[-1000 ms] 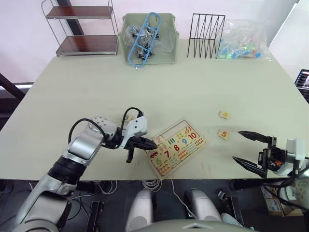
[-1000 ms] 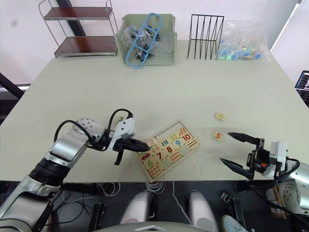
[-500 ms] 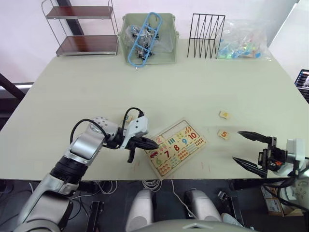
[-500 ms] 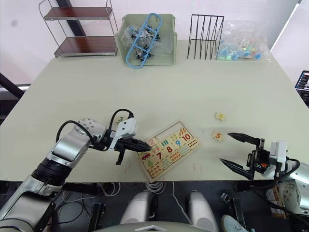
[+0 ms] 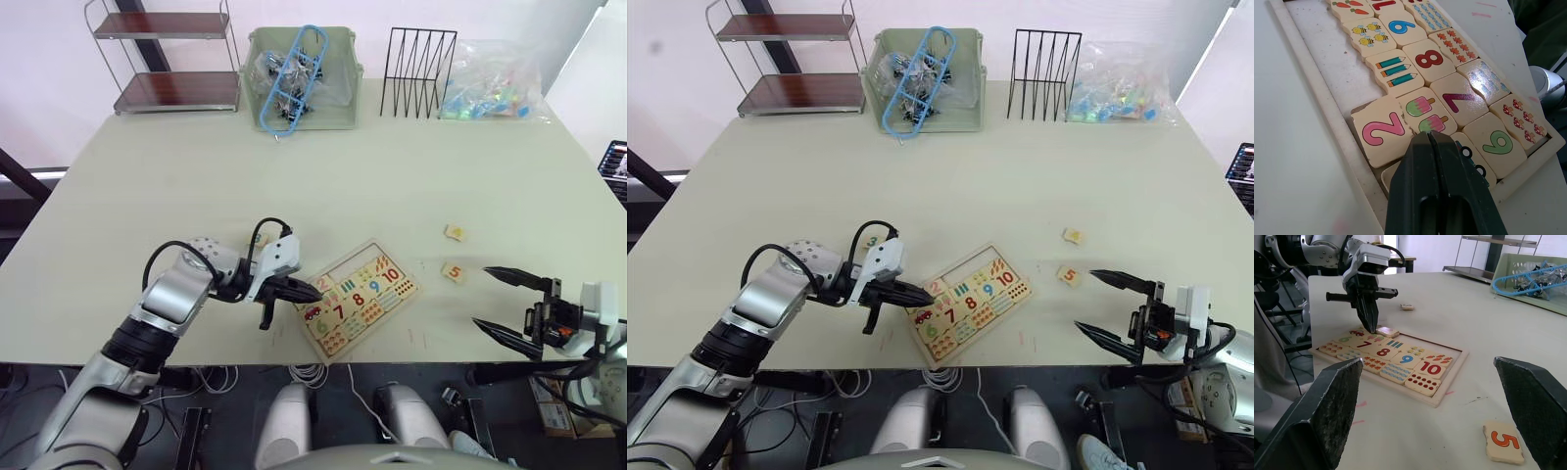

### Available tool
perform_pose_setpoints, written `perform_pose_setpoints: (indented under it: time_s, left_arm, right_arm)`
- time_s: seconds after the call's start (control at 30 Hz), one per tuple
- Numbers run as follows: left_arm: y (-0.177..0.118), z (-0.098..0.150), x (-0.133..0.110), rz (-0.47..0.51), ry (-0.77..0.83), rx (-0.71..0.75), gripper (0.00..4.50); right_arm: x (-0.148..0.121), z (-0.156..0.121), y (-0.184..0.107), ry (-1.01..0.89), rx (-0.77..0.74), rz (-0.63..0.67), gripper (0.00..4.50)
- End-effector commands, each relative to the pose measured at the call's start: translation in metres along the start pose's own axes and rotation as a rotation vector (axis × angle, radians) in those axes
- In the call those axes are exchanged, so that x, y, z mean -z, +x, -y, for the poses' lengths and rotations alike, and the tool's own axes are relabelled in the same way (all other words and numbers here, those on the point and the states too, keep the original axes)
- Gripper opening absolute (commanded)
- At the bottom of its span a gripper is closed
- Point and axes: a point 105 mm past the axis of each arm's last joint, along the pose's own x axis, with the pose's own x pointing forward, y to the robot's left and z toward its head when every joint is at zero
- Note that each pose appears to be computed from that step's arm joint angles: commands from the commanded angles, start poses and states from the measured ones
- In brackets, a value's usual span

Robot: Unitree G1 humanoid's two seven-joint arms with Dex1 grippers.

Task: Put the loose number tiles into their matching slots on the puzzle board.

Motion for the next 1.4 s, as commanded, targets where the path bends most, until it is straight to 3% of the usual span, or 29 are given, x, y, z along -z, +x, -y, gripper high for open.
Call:
perform_pose_setpoints:
  time_s: [0.03,0.4,0.77,1.1,1.4]
  left_arm:
    - [-0.001,0.0,-0.001,0.002,-0.001,-0.015,0.02]
    - [-0.004,0.004,-0.005,0.029,-0.016,-0.024,0.02]
    - [-0.028,0.005,-0.032,0.211,-0.073,-0.05,0.02]
    - [-0.069,0.003,-0.02,0.35,-0.136,-0.297,0.02]
    - [-0.107,0.008,0.015,0.416,-0.286,-0.549,0.02]
  right_arm:
    - [-0.009,0.002,-0.002,-0.046,0.005,0.013,4.5]
    - [-0.011,0.003,-0.002,-0.047,-0.001,0.014,4.5]
    - [-0.012,0.004,-0.001,-0.046,0.005,0.018,4.5]
    - [-0.013,0.013,-0.008,-0.033,0.09,0.004,4.5]
    - [-0.003,0.022,-0.026,-0.02,0.201,-0.088,4.5]
